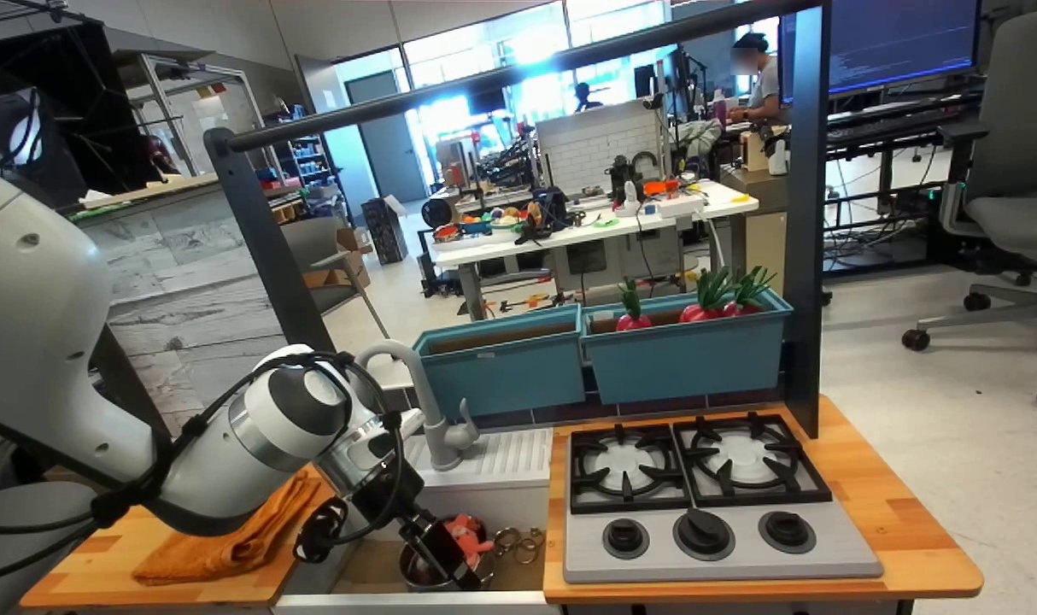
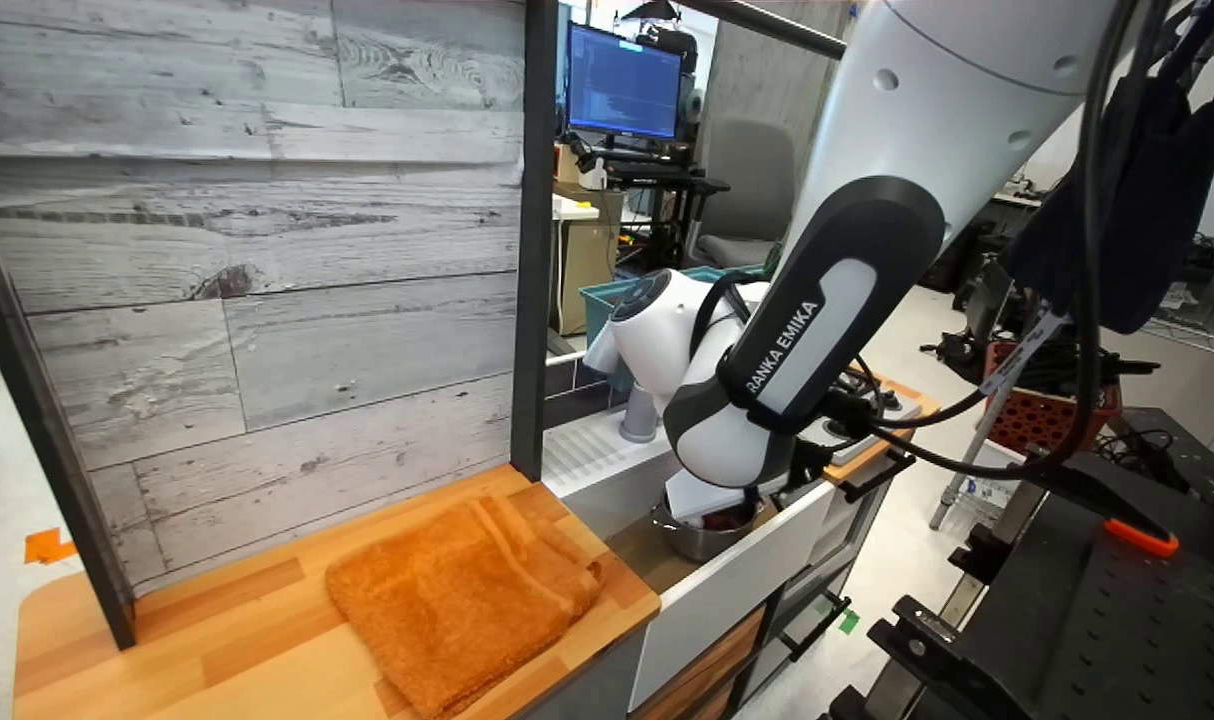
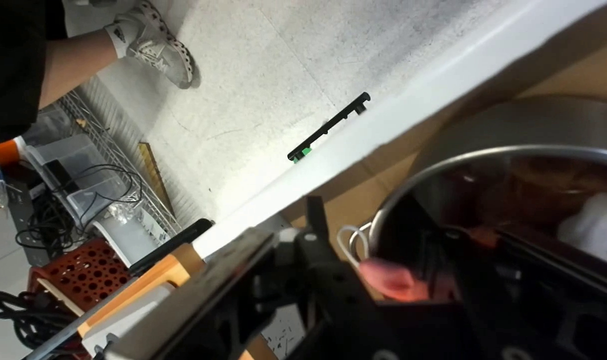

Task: Use the towel to wipe the left side of the countertop, remove two plush toys from the silver pot and put them on the stove, place one plush toy from the pot on the left side of the countertop

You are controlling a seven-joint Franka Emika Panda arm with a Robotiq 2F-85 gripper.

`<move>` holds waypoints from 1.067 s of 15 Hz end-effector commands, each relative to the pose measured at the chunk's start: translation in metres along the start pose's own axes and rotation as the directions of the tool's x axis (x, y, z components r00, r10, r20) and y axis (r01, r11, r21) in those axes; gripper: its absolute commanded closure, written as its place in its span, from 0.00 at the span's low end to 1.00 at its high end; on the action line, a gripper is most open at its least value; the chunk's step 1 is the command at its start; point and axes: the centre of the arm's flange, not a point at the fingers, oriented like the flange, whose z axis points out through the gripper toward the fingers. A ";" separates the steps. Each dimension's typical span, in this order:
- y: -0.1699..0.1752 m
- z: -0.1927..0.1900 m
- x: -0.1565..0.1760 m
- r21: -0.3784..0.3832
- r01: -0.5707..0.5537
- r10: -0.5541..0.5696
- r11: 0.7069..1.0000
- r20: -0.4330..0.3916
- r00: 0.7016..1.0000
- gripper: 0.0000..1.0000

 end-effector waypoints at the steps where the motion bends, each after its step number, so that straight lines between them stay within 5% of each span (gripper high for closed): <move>1: 0.000 0.000 -0.001 -0.002 0.001 -0.001 1.000 0.002 1.000 0.52; 5: 0.000 0.000 -0.001 -0.002 0.001 -0.001 1.000 0.002 1.000 0.50; 6: 0.003 -0.004 -0.001 0.009 0.009 -0.009 1.000 0.007 1.000 0.25; 10: 0.017 -0.023 0.000 0.069 0.026 -0.028 0.997 0.019 0.999 0.03; 16: 0.001 -0.043 0.030 0.124 -0.030 0.026 0.992 0.028 0.999 0.00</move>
